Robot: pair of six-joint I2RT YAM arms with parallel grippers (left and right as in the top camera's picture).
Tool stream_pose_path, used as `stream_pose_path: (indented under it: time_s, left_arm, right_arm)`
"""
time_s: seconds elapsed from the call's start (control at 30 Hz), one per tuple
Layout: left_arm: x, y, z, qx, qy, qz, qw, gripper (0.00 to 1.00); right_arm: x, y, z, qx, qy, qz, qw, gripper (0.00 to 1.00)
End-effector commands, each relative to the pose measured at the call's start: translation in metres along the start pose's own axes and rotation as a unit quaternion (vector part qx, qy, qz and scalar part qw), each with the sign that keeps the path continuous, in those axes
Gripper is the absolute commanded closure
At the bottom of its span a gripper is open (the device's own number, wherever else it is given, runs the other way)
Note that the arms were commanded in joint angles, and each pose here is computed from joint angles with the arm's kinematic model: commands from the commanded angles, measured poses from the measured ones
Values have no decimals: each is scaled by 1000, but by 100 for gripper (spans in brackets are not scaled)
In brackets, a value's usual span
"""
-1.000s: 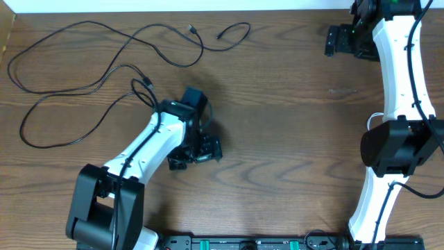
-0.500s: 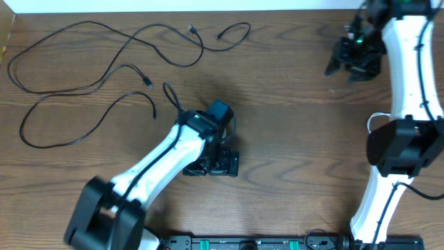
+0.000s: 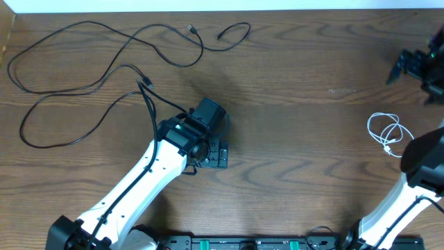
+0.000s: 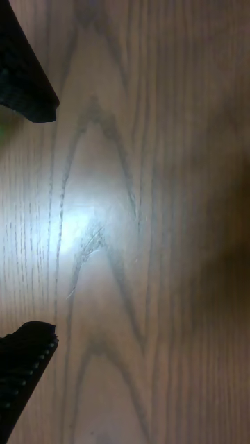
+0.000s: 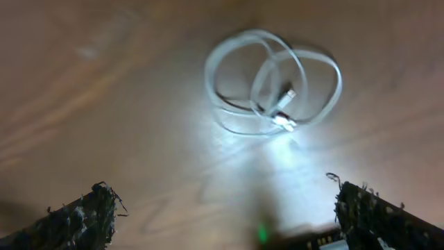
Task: Untangle cables
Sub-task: 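Grasp the coiled white cable with the right gripper and lift it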
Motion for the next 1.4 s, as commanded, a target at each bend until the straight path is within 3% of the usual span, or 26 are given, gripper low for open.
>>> stream_pose_path:
  time_s: [0.0, 0.27, 0.3, 0.37, 0.47, 0.73, 0.8, 0.87, 0.93, 1.13, 1.23, 1.37]
  left_arm:
    - [3, 1, 7, 17, -6, -11, 1000, 3]
    - [3, 1, 7, 17, -6, -11, 1000, 3]
    - [3, 1, 7, 17, -6, -11, 1000, 3]
    - [3, 1, 7, 17, -6, -11, 1000, 3]
    - [3, 1, 7, 17, -6, -11, 1000, 3]
    - [3, 1, 7, 17, -6, -11, 1000, 3]
    - [3, 1, 7, 17, -6, -11, 1000, 3]
    - [3, 1, 7, 17, -6, -11, 1000, 3]
    - [3, 1, 7, 17, -6, -11, 1000, 3]
    - [3, 1, 7, 17, -6, -11, 1000, 3]
    - [3, 1, 7, 17, -6, -11, 1000, 3]
    - [3, 1, 7, 17, -6, -11, 1000, 3]
  right_arm:
    - [-17, 19, -20, -7, 21, 47, 999, 1]
    - [-19, 62, -46, -9, 52, 63, 997, 1]
    - [-19, 69, -47, -8, 53, 65, 996, 4]
    - [-20, 82, -47, -8, 53, 67, 996, 23]
    - [-23, 96, -48, -8, 59, 72, 996, 36]
    - [-24, 123, -50, -12, 61, 70, 996, 37]
    - [-24, 134, -49, -7, 62, 64, 996, 47]
    - [-23, 142, -46, 0, 61, 61, 996, 63]
    - [-20, 143, -39, 22, 61, 55, 996, 99]
    - [0, 95, -27, 57, 60, 24, 996, 99]
    - [13, 41, -15, 86, 52, -11, 995, 99]
    - [17, -43, 26, 195, -18, -83, 977, 99]
Point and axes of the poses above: each gripper's point midway between its finger pads, its own y axis out along the fingers, its own z axis along the line the jaws close on, x = y × z, the point moved 1 cm from there along -y, back along the fingers, and after that the axes turned 14 degrees about -y, right-handed, at the moved point
